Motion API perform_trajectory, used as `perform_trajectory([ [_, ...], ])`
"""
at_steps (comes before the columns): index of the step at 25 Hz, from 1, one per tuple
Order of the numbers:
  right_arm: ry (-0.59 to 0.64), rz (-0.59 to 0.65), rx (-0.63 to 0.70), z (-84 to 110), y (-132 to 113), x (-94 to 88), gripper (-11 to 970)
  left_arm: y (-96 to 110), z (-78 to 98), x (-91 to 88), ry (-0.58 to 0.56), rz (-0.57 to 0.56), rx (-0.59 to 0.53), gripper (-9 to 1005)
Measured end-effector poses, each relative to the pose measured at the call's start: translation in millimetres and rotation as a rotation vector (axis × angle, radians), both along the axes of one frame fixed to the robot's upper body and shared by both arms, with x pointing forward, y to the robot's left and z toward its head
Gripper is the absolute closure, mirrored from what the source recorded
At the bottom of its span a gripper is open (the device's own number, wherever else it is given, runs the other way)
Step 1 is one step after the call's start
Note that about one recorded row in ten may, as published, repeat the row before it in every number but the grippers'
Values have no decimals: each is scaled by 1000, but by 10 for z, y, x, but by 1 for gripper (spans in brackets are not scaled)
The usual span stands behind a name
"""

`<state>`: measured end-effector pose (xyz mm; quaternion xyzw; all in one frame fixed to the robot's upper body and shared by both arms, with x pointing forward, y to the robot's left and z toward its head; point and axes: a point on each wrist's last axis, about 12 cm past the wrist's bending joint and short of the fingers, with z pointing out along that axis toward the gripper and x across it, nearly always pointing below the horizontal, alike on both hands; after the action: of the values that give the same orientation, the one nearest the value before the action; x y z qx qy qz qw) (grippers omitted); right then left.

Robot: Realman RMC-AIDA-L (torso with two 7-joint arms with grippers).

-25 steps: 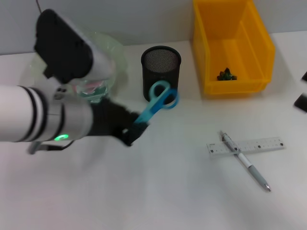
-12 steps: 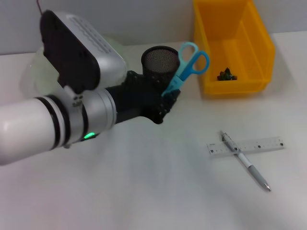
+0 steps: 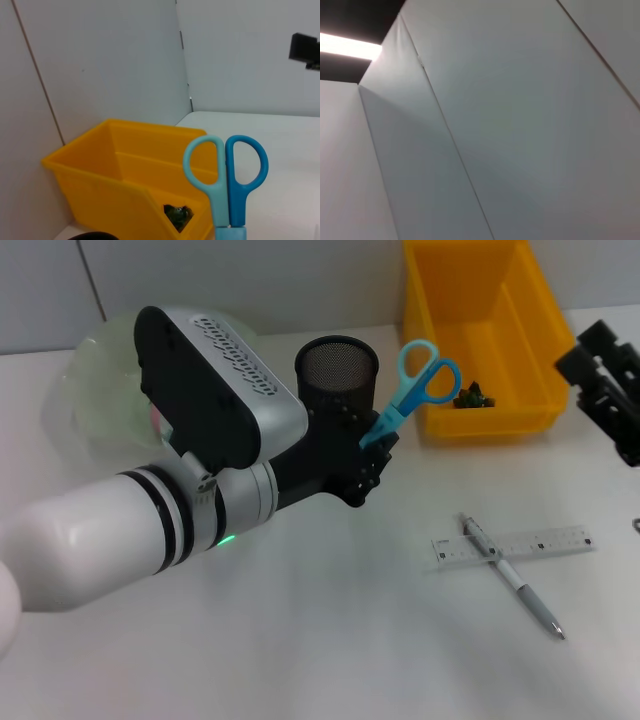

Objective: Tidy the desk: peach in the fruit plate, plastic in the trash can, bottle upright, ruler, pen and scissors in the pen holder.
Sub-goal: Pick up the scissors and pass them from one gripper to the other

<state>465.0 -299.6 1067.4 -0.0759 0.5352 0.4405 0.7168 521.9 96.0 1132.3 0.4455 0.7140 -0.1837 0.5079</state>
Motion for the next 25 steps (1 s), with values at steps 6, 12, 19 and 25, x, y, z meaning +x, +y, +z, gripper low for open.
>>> perform_trajectory([
  [6, 64, 15, -14, -78, 159, 114, 157, -21, -6, 14, -8, 4, -4, 725],
  [12, 108, 47, -25, -129, 335, 202, 164, -59, -25, 0, -7, -5, -3, 717],
  [19, 157, 57, -16, -168, 434, 264, 173, -84, -38, -26, -3, -13, -8, 708],
  [25, 194, 64, -10, -187, 457, 300, 180, -89, -31, -30, -1, -15, -15, 701],
])
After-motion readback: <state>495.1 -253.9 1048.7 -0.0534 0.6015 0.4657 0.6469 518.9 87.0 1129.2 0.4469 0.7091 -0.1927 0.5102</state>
